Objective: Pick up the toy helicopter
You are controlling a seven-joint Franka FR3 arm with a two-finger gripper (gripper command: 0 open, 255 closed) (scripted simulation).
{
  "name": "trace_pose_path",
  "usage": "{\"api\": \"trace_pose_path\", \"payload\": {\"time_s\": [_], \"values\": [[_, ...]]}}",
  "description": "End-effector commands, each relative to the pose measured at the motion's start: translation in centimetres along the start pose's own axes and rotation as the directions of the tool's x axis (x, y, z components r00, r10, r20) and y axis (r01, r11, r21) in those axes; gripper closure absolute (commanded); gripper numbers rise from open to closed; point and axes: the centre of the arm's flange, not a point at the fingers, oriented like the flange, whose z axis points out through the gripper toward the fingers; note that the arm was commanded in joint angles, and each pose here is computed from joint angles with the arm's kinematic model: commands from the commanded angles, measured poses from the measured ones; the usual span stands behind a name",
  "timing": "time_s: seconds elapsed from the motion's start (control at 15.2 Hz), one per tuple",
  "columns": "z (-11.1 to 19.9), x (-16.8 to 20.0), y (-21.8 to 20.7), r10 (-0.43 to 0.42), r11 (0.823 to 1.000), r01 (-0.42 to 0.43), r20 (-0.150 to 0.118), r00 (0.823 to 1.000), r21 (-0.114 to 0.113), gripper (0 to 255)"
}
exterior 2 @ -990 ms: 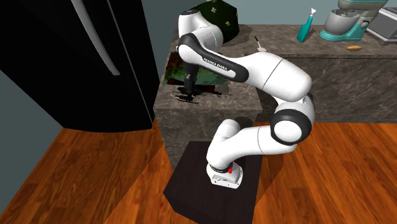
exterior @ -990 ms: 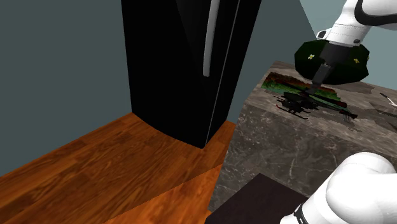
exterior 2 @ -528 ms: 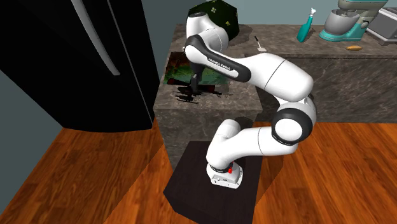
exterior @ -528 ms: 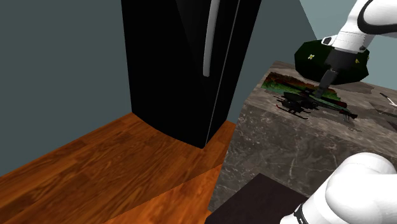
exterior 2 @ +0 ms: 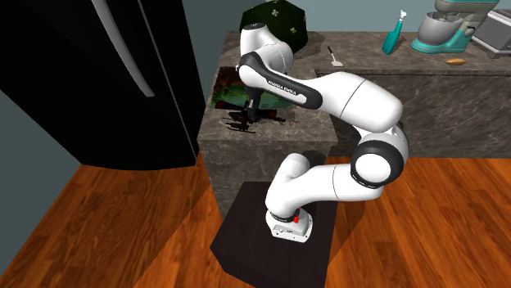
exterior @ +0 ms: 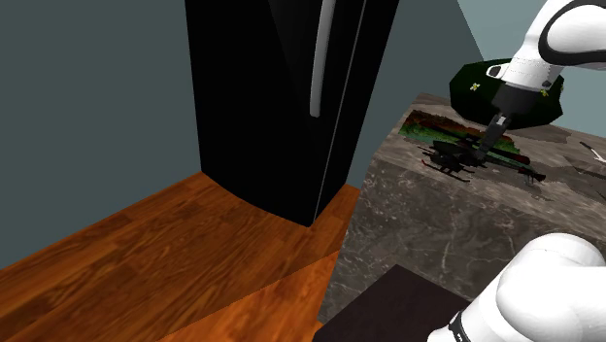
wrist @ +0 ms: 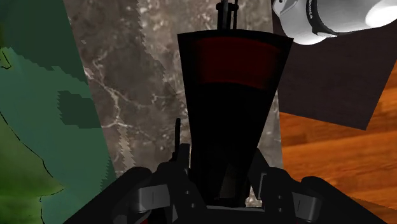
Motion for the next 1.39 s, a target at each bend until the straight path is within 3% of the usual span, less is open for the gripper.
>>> {"api": "trace_pose_path", "payload": {"time_s": [0.0,0.4,1.32], "values": [[0.0,0.0,0.0,0.0,1.0,0.0,0.0,1.0,0.0,255],[0.0,0.0,0.0,0.0,1.0,0.0,0.0,1.0,0.0,255],[-7.4,0.0,0.0,0.0,1.0,0.0,0.0,1.0,0.0,255]]}}
